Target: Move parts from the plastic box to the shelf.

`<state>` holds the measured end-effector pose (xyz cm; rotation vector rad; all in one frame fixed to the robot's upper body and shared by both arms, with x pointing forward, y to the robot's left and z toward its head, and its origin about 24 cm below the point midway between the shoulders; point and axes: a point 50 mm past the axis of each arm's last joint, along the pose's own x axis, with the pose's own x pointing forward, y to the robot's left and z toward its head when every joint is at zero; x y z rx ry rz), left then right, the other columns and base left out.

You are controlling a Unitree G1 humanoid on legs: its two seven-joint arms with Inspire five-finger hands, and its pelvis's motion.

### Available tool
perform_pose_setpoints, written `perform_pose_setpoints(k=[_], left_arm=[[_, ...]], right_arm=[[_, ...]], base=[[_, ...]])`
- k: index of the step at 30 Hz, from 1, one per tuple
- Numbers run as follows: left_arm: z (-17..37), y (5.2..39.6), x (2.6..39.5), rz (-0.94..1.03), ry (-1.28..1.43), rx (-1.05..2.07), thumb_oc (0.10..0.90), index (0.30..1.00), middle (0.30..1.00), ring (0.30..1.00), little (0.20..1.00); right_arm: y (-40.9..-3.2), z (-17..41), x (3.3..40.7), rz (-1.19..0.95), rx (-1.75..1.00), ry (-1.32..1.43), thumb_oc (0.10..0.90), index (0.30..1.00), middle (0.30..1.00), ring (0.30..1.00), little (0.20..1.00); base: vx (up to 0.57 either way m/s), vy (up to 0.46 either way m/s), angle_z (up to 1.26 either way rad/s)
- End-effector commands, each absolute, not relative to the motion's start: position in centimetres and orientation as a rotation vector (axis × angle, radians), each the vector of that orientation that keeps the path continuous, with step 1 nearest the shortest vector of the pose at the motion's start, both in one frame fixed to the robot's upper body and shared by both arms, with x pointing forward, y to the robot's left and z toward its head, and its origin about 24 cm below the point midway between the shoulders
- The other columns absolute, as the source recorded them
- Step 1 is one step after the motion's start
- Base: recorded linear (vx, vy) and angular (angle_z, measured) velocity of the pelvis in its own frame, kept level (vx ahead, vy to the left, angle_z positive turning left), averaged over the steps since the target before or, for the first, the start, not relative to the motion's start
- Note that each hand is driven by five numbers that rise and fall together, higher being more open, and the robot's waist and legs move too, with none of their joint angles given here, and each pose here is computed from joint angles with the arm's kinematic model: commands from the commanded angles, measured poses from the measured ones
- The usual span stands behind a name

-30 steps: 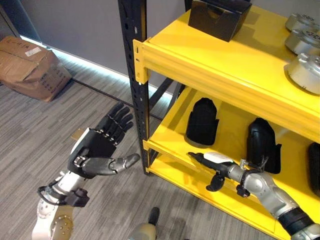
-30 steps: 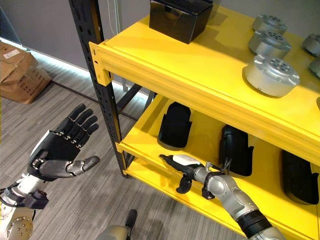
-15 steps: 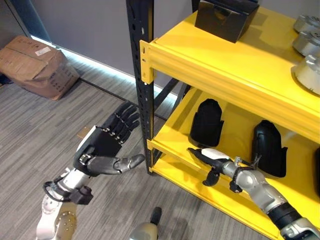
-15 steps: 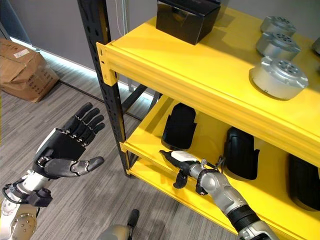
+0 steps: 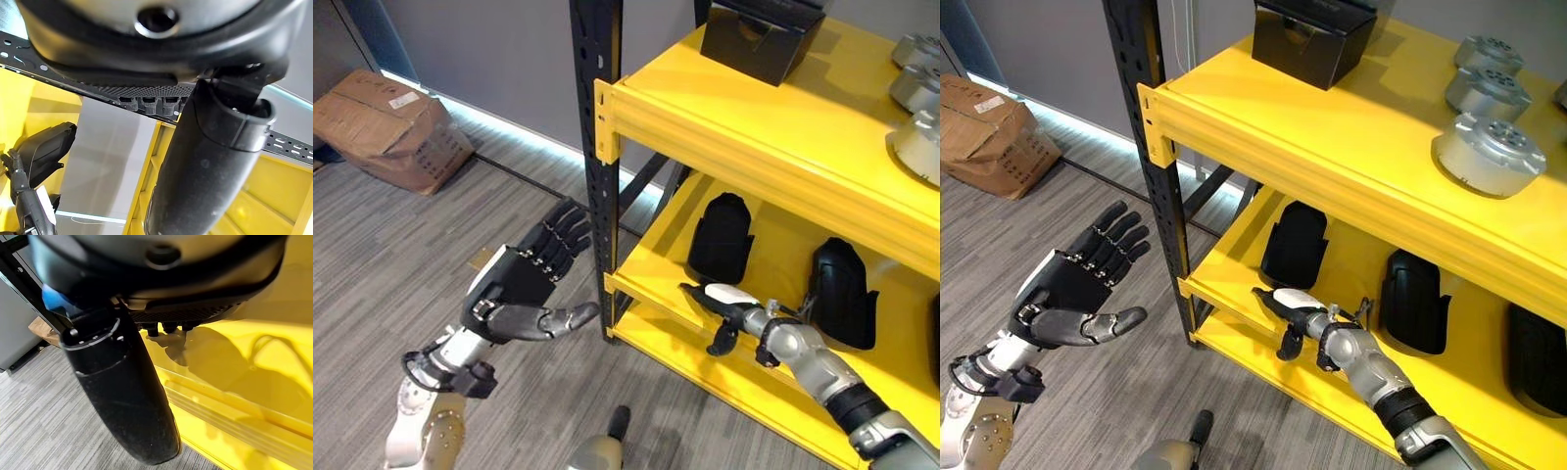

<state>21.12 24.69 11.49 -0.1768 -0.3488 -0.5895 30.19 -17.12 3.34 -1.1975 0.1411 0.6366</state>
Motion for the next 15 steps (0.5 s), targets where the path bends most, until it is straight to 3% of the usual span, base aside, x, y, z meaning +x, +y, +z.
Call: perform_pose_setpoints(k=[1, 15], left_arm=[[13.70, 23.07, 21.61, -0.678, -0.503, -0.162, 0.900, 1.000, 1.000, 1.000, 1.000], [13.53, 22.54, 21.77, -0.714, -0.490, -0.168, 0.900, 1.000, 1.000, 1.000, 1.000]], right_arm=[[-16.35, 6.03, 32.81, 0.574, -1.265, 0.046, 0.900, 1.000, 1.000, 1.000, 1.000], [-15.74, 6.53, 33.67, 0.571, -1.244, 0.036, 0.900, 1.000, 1.000, 1.000, 1.000]], base=[[0.00, -0.003, 0.03], [0.00, 0.000, 0.00]])
